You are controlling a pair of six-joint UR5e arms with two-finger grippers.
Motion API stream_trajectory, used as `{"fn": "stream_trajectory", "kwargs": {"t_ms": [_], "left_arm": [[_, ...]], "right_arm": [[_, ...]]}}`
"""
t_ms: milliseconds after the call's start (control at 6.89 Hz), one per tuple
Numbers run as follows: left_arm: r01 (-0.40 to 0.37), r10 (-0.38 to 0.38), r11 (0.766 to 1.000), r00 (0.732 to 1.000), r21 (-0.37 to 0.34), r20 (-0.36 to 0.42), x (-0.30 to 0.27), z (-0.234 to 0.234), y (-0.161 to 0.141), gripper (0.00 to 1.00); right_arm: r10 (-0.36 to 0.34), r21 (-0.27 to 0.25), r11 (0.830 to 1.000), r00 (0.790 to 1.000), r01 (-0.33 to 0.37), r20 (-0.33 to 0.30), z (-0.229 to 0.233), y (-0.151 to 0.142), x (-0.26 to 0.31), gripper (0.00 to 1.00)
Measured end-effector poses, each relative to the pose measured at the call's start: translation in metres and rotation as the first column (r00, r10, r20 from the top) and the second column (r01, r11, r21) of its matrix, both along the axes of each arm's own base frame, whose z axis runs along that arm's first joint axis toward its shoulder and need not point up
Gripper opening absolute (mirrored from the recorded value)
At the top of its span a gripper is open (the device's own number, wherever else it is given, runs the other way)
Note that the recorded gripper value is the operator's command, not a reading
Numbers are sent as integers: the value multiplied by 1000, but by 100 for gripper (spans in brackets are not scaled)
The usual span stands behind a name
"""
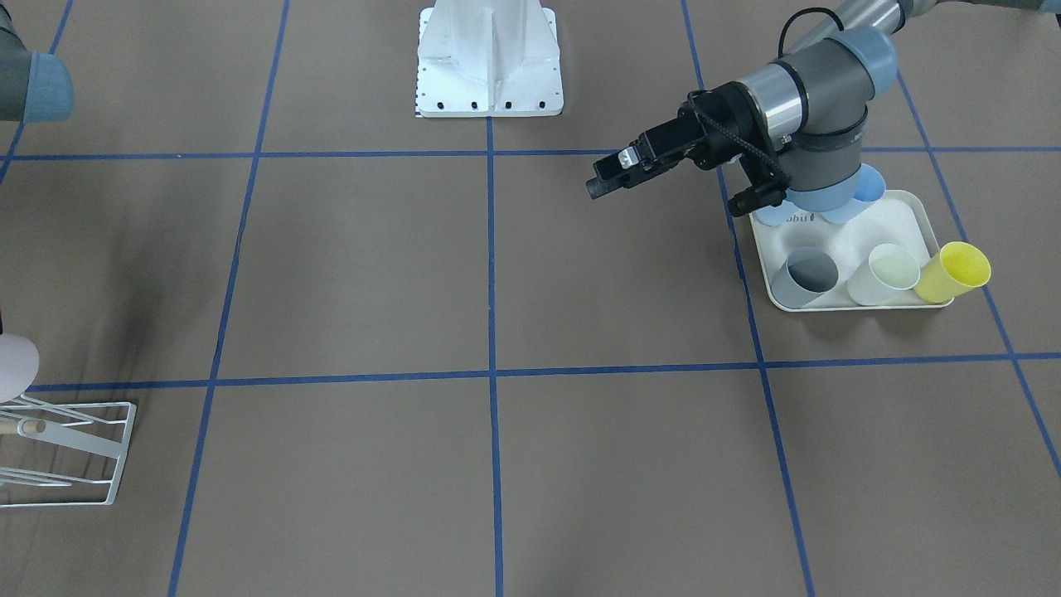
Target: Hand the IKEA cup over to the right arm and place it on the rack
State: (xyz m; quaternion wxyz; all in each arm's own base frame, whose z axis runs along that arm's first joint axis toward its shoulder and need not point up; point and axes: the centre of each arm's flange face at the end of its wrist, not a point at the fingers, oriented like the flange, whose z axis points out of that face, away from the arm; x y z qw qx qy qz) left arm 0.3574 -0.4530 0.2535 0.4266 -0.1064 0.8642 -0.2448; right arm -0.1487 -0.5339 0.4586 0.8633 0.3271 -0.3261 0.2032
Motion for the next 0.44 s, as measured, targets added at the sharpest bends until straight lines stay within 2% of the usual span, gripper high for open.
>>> {"fn": "stream_trajectory", "kwargs": {"t_ms": [145, 290, 436], "left_arm": [[0, 0, 1000, 1000, 0, 0, 0, 0, 0, 100], [0, 0, 1000, 1000, 1, -1, -1, -1, 0, 100], [1, -1, 1000, 1000, 1, -2, -1, -1, 0, 100]], "right_arm": [[-6, -8, 1000, 1000, 6, -2, 6, -1, -4, 2], [-10, -9, 1000, 1000, 10, -2, 14, -3, -8, 26], [-13, -2, 1000, 1000, 13, 2, 25, -7, -12, 99]]}}
